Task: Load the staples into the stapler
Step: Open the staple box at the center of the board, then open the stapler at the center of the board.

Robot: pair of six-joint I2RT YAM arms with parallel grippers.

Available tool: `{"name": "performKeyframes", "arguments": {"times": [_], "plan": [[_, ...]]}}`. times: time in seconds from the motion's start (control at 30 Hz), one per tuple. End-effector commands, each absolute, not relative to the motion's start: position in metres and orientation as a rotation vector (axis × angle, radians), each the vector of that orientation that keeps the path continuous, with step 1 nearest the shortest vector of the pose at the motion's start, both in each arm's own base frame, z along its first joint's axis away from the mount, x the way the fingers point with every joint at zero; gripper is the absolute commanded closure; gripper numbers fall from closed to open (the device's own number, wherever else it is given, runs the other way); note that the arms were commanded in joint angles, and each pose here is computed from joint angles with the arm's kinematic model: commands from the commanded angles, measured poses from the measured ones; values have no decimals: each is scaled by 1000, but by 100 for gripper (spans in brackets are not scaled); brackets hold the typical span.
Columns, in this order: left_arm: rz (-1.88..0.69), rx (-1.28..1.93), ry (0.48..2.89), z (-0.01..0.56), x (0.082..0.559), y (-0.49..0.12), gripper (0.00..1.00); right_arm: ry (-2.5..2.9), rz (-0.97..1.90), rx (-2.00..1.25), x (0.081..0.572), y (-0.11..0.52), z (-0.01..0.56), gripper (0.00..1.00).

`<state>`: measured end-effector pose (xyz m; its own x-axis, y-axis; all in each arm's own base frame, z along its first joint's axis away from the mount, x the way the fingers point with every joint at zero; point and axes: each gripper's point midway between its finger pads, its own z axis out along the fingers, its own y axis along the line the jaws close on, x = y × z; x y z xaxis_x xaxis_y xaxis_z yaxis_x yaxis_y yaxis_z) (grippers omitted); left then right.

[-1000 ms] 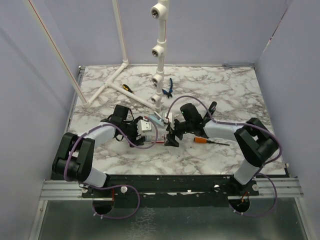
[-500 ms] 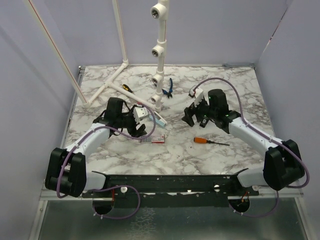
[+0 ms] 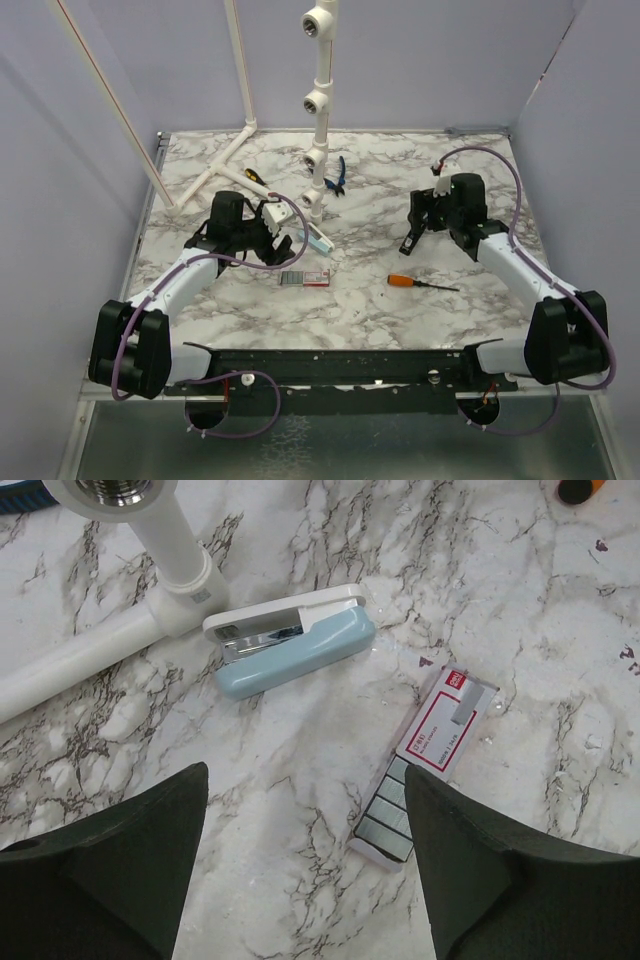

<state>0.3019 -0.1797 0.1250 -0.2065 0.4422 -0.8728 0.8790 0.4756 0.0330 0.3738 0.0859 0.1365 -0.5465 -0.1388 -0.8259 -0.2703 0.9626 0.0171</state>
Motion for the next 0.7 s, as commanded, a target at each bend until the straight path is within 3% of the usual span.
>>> {"name": "performKeyframes", "arguments": {"times": [0.0,0.47,0.67], "plan": [[-599,1084,1830,127,302,-178,20,2208,55,-110,378,61,121,10],[-602,1084,1828,127,299,-178,18,2348,181,-35,405,69,68,26],[-592,1088,1816,130,298,-177,17,2385,200,-105,414,75,50,44]]}}
